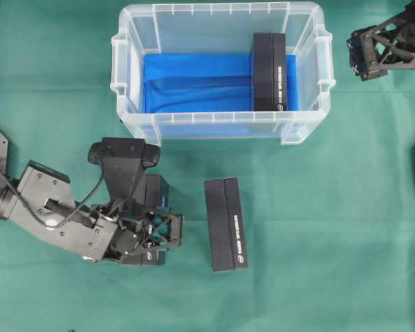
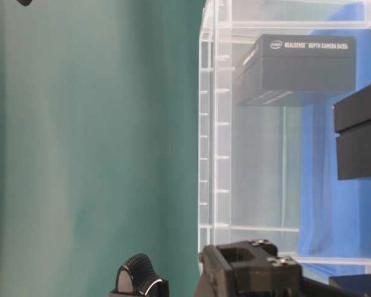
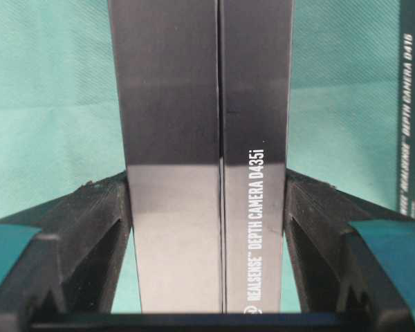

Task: Take out the box from the case.
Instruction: 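Carry the boxes forward and lower them left of the first pair, then open the left gripper and withdraw it to the upper left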

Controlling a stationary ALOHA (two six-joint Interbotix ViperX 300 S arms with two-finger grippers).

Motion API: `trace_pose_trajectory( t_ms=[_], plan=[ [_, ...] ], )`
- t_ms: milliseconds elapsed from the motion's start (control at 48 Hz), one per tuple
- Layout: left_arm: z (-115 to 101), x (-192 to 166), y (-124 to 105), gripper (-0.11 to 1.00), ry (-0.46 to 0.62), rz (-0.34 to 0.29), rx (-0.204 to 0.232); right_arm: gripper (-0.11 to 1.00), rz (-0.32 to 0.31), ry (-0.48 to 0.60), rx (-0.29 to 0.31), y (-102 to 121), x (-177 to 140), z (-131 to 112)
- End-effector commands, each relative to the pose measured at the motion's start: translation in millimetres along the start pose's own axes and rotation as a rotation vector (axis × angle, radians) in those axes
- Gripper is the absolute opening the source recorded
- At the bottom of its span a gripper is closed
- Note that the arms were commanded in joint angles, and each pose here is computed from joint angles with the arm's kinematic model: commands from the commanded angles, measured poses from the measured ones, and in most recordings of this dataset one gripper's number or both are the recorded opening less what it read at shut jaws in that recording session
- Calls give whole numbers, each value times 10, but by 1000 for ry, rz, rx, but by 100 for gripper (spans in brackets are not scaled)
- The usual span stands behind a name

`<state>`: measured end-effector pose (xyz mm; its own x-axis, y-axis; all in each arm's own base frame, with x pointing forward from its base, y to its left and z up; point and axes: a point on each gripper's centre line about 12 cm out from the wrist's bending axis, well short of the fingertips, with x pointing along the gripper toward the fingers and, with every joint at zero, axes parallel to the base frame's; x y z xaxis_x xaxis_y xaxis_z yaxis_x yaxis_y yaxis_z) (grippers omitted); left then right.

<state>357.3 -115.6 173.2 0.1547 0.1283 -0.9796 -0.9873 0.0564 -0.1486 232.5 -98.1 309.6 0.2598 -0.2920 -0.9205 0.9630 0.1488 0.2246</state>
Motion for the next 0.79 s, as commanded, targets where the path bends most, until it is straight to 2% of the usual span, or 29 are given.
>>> trace_pose_trajectory(
  t_ms=[0, 83, 208, 250, 625, 771],
  plan=[
    [21, -177, -42, 61, 24, -50, -15, 93, 14, -10, 2, 18, -43, 22],
    [11, -186, -26, 63, 38, -44, -21, 93, 14, -9, 3, 19, -43, 21],
    [16, -228, -18, 90, 44, -51, -23, 93, 15, -11, 2, 21, -47, 25],
    [19, -244, -20, 95, 45, -54, -25, 93, 15, -11, 4, 21, -47, 25],
    [31, -371, -59, 91, 51, -72, -33, 93, 18, -5, 1, 29, -49, 10],
    [63, -543, -77, 91, 46, -72, -40, 93, 16, -5, 3, 25, -49, 13]
  ],
)
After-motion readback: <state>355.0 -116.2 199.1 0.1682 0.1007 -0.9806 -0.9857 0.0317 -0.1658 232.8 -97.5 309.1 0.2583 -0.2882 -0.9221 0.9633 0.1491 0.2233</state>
